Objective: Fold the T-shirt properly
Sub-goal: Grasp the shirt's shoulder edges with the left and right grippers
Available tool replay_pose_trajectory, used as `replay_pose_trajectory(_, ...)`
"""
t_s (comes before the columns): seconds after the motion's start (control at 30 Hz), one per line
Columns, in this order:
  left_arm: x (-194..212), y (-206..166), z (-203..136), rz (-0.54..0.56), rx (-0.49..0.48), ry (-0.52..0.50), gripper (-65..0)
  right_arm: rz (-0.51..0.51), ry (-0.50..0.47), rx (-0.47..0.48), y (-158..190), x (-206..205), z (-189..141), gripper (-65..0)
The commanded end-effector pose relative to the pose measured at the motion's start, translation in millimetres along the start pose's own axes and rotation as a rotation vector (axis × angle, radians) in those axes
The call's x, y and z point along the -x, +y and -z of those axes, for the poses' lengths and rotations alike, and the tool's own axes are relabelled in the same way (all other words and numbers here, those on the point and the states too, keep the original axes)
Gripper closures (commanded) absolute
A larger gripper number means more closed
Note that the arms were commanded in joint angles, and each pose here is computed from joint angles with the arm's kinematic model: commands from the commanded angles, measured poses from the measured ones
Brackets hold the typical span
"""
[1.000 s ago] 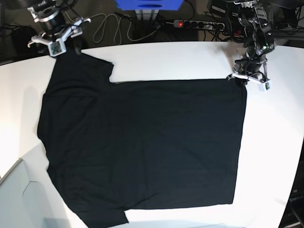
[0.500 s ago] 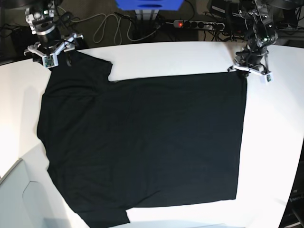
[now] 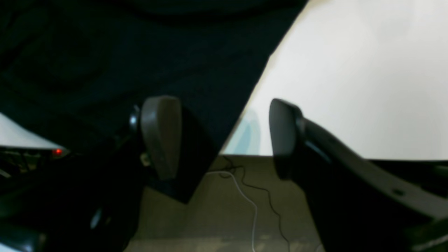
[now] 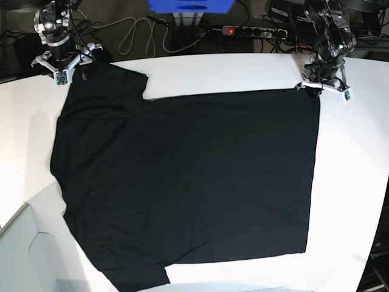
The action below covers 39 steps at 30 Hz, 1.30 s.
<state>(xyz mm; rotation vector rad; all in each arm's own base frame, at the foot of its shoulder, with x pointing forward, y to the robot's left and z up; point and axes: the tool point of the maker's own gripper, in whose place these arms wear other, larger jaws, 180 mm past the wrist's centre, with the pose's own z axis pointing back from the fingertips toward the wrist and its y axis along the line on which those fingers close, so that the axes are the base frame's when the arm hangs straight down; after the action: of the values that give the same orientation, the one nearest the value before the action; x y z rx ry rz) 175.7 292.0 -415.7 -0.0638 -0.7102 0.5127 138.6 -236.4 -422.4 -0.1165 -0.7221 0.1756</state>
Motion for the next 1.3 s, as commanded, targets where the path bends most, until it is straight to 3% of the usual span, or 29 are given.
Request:
replay_pose_trajectory(0.0,-8.3,1.6,-2.8,0.013,-0.005,-0.020,0.0,-0.017,-0.002,0.002,-4.6,-0.9,-0.9,-38.0)
replay_pose_trajectory(0.23,-8.3,1.6,-2.8,0.013,-0.005,-0.020,0.0,-0.052,0.085,-0.094,7.3,14.8,4.2,-34.3)
replay_pose_trajectory(0.43,-8.6,2.1,-3.0,0.013,-0.006,-0.020,0.0,-0.051,0.160,-0.143,7.9,20.6,4.1,-19.8)
replay_pose_trajectory(0.67,-8.6,2.1,-3.0,0.013,-0.006,-0.020,0.0,-0.033,0.150,-0.135,-1.8,21.3,-1.1,0.0)
replay_pose_trajectory(0.87,-18.5,-4.7,-7.5,0.029,0.007,-0.049,0.0,-0.051,0.119,-0.137,-0.7,9.7,-4.2,-0.2)
replay_pose_trajectory(1.27,-43.3,-23.0,-24.1,0.083,0.037,-0.127,0.0,-0.160,-0.129,-0.112,6.0,-84.6,-30.8,-0.2)
